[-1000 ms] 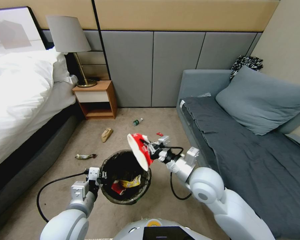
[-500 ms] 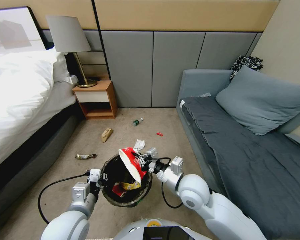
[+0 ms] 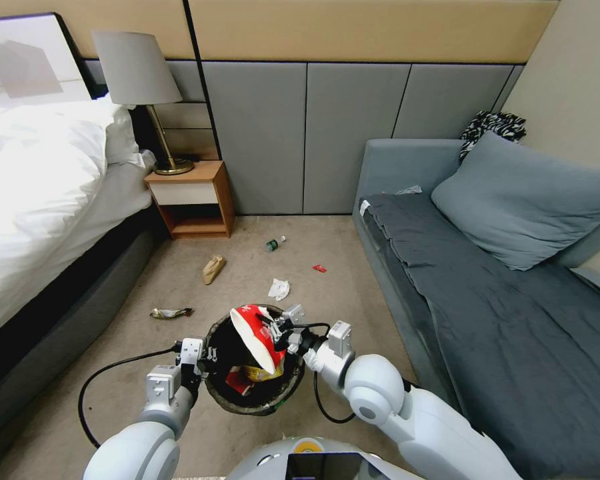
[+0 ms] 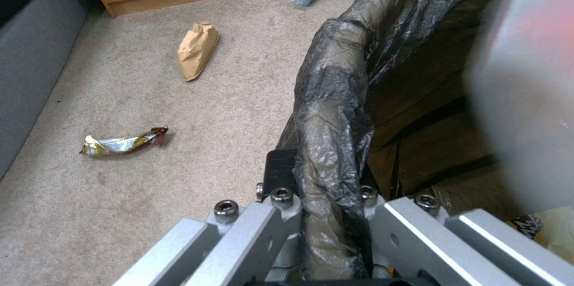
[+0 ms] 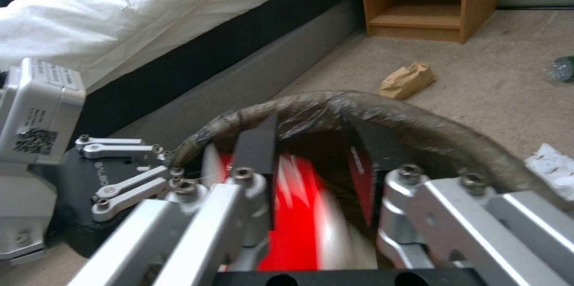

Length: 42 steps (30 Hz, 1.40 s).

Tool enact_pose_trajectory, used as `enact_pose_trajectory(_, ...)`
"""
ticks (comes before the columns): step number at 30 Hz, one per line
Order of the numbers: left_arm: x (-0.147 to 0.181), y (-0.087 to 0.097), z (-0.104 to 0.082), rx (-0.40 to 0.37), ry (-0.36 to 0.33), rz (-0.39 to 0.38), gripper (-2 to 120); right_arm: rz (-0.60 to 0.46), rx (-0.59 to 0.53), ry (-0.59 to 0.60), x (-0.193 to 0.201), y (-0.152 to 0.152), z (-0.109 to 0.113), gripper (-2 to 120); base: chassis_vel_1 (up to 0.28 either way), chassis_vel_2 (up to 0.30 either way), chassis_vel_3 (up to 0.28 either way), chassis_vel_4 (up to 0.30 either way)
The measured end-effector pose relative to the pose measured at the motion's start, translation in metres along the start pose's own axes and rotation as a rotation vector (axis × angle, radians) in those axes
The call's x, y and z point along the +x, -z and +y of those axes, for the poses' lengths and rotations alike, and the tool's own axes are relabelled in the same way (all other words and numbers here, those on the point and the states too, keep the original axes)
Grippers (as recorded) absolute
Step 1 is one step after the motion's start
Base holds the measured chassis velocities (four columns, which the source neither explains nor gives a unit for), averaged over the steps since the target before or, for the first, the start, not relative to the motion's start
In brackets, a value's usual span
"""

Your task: Pick up the trash bin, then pick up the garbage from the floor and place it into the trash bin.

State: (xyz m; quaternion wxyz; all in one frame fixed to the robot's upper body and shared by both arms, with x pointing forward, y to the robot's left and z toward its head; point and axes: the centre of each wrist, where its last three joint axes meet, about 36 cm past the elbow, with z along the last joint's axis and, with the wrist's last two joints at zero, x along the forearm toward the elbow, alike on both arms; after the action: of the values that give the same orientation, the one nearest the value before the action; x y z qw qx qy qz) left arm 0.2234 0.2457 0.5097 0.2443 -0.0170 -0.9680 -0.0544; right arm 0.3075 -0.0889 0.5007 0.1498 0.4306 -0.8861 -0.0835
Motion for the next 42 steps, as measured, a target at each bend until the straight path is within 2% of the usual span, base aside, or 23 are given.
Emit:
enact_pose_trajectory(2, 0.0, 0.0, 0.0, 0.0, 0.0, 0.0, 1, 0.002, -0.004, 0.005, -0.001, -0.001, 0.002, 41, 0.0, 0.0, 0.0, 0.0)
enact_pose_trajectory(4, 0.0, 0.0, 0.0, 0.001, 0.0, 0.0, 1, 0.009, -0.012, 0.016, -0.003, -0.002, 0.006, 52, 0.0, 0.0, 0.0, 0.0)
enact_pose_trajectory(8, 0.0, 0.0, 0.0, 0.002, -0.001, -0.001, 1, 0.017, -0.018, 0.018, -0.005, -0.005, 0.008, 59, 0.0, 0.0, 0.0, 0.0)
enact_pose_trajectory(10, 0.0, 0.0, 0.0, 0.002, -0.002, 0.002, 1, 0.024, -0.027, 0.012, -0.007, -0.006, 0.008, 73, 0.0, 0.0, 0.0, 0.0)
enact_pose_trajectory(11, 0.0, 0.0, 0.0, 0.002, -0.002, 0.003, 1, 0.022, -0.032, 0.011, -0.006, -0.004, 0.008, 78, 0.0, 0.0, 0.0, 0.0)
enact_pose_trajectory(14, 0.0, 0.0, 0.0, 0.002, -0.002, 0.003, 1, 0.016, -0.035, 0.012, -0.005, -0.001, 0.008, 82, 0.0, 0.0, 0.0, 0.0)
enact_pose_trajectory(16, 0.0, 0.0, 0.0, 0.002, -0.003, 0.001, 1, 0.005, -0.04, 0.017, 0.002, 0.007, 0.007, 94, 0.0, 0.0, 0.0, 0.0)
enact_pose_trajectory(19, 0.0, 0.001, 0.0, 0.004, -0.005, 0.001, 1, -0.004, -0.039, 0.017, 0.01, 0.013, 0.005, 99, 0.0, 0.0, 0.0, 0.0)
enact_pose_trajectory(25, -0.001, 0.001, -0.001, 0.005, -0.009, 0.0, 1, -0.032, -0.017, -0.003, 0.027, 0.025, -0.001, 100, 0.0, 0.0, 0.0, 0.0)
enact_pose_trajectory(30, -0.001, 0.001, -0.001, 0.003, -0.009, 0.001, 1, -0.103, 0.018, -0.04, 0.045, 0.044, -0.013, 100, 0.0, 0.0, 0.0, 0.0)
enact_pose_trajectory(32, 0.0, 0.0, -0.001, 0.004, -0.008, 0.001, 1, -0.164, 0.063, -0.102, 0.058, 0.055, -0.025, 100, 0.0, 0.0, 0.0, 0.0)
enact_pose_trajectory(34, 0.0, 0.0, -0.001, 0.004, -0.006, 0.001, 1, -0.175, 0.073, -0.115, 0.06, 0.056, -0.027, 100, 0.0, 0.0, 0.0, 0.0)
enact_pose_trajectory(36, 0.0, 0.0, 0.0, 0.004, -0.001, 0.001, 1, -0.215, 0.122, -0.2, 0.069, 0.061, -0.032, 100, 0.0, 0.0, 0.0, 0.0)
enact_pose_trajectory(42, 0.0, 0.0, 0.0, 0.005, 0.002, 0.0, 1, -0.241, 0.157, -0.293, 0.075, 0.06, -0.036, 100, 0.0, 0.0, 0.0, 0.0)
